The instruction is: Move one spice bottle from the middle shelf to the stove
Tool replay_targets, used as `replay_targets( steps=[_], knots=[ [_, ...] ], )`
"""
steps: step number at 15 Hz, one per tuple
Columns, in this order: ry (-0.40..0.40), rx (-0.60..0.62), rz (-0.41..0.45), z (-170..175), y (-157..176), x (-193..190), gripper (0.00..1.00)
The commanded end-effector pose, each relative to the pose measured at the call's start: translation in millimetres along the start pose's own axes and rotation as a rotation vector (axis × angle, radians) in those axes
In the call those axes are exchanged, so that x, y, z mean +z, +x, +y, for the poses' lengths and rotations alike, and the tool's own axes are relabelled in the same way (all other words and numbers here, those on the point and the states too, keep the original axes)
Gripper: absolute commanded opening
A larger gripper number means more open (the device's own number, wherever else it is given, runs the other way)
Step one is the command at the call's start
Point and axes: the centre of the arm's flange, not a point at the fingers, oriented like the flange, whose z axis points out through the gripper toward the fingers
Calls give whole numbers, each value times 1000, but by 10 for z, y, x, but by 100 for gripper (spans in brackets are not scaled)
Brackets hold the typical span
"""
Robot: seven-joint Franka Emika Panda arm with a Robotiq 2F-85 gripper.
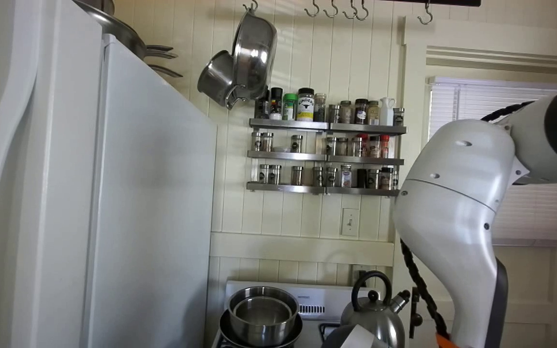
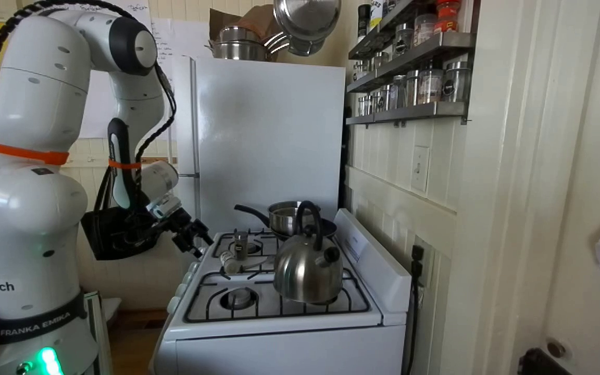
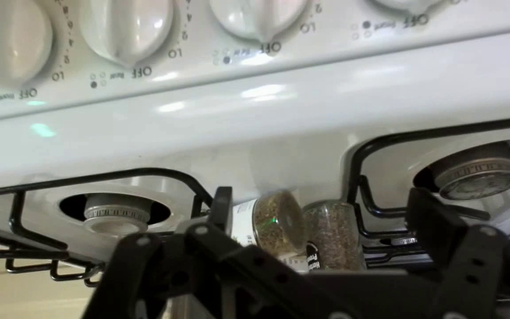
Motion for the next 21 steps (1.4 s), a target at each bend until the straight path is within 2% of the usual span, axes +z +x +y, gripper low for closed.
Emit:
replay_targets(
  steps=[1, 2, 3, 6, 7, 12, 16, 18, 19, 21],
  knots=[
    [-14, 84, -85, 163, 279, -641, 100],
    [-13, 109, -118, 206, 362, -817, 100],
    [-4, 125, -186, 216, 445, -996, 100],
    [66, 174, -318, 206, 662, -1447, 100],
    [72, 194, -339, 214, 750, -1585, 100],
    [81, 345, -326, 305, 1112, -2300, 100],
    [178, 428, -262, 532, 1407, -3115, 100],
    [250, 455, -157, 740, 1555, -3566, 100],
    [196, 433, -228, 482, 1406, -3180, 100],
    [253, 459, -177, 674, 1496, -3513, 100]
  ],
)
